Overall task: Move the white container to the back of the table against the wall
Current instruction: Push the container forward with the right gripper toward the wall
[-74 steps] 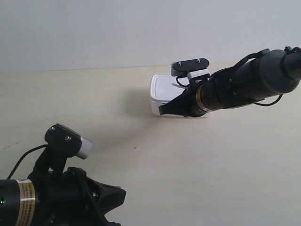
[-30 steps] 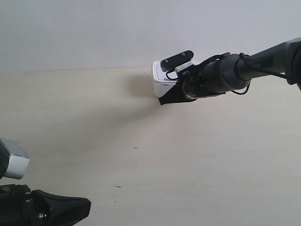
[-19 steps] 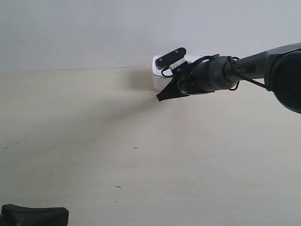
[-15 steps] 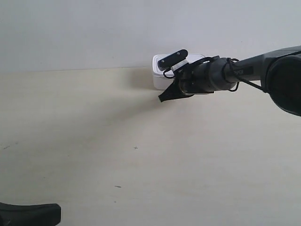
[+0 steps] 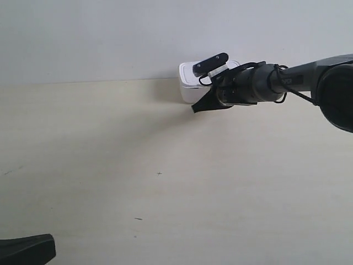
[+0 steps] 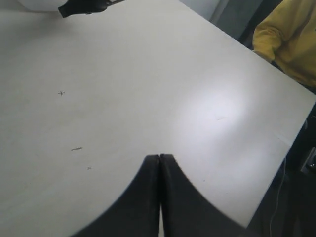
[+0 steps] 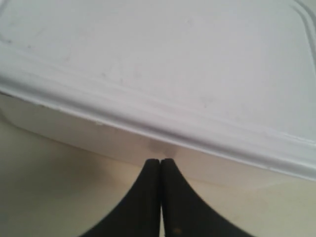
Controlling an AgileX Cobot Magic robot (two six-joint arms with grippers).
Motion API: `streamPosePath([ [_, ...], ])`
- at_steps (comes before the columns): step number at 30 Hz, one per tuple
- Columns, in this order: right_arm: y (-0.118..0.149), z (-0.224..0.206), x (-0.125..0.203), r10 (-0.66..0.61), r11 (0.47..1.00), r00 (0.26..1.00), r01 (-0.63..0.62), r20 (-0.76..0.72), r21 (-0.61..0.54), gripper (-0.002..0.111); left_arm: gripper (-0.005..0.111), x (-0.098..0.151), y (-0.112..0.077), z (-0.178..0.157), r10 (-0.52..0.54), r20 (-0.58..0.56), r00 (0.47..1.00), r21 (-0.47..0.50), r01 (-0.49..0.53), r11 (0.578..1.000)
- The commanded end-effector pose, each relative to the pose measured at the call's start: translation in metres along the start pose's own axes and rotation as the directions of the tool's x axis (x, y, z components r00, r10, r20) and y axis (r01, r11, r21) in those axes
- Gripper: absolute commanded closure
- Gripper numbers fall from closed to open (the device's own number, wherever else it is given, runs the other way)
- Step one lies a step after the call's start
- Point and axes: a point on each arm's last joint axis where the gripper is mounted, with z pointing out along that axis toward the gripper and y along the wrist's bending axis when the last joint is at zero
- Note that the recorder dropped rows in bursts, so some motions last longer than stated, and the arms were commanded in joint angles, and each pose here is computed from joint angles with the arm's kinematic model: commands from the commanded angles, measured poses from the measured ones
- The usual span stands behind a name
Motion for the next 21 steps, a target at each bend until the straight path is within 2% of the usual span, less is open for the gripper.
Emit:
streamPosePath([
  [1,0.001,0.003,-0.004,0.005,1.000,1.000,-0.004,0.024,-0.024,0.108,0.107,0.003,0.000,-0.006,-0.014,0.043,0.999,0.028,0.013,1.000],
  [5,0.001,0.007,-0.007,0.016,1.000,0.999,-0.015,0.036,-0.025,0.108,0.107,-0.001,-0.001,-0.011,-0.016,0.107,0.994,0.048,0.011,0.999],
  [11,0.004,0.015,-0.005,0.016,1.000,0.999,-0.015,0.037,-0.025,0.108,0.107,-0.004,-0.001,-0.018,-0.016,0.155,0.988,0.052,0.008,0.999],
  [21,0.002,0.014,-0.021,0.031,0.999,0.996,-0.029,0.084,-0.019,0.108,0.107,-0.007,-0.003,-0.025,0.020,0.220,0.975,0.073,-0.036,0.997],
])
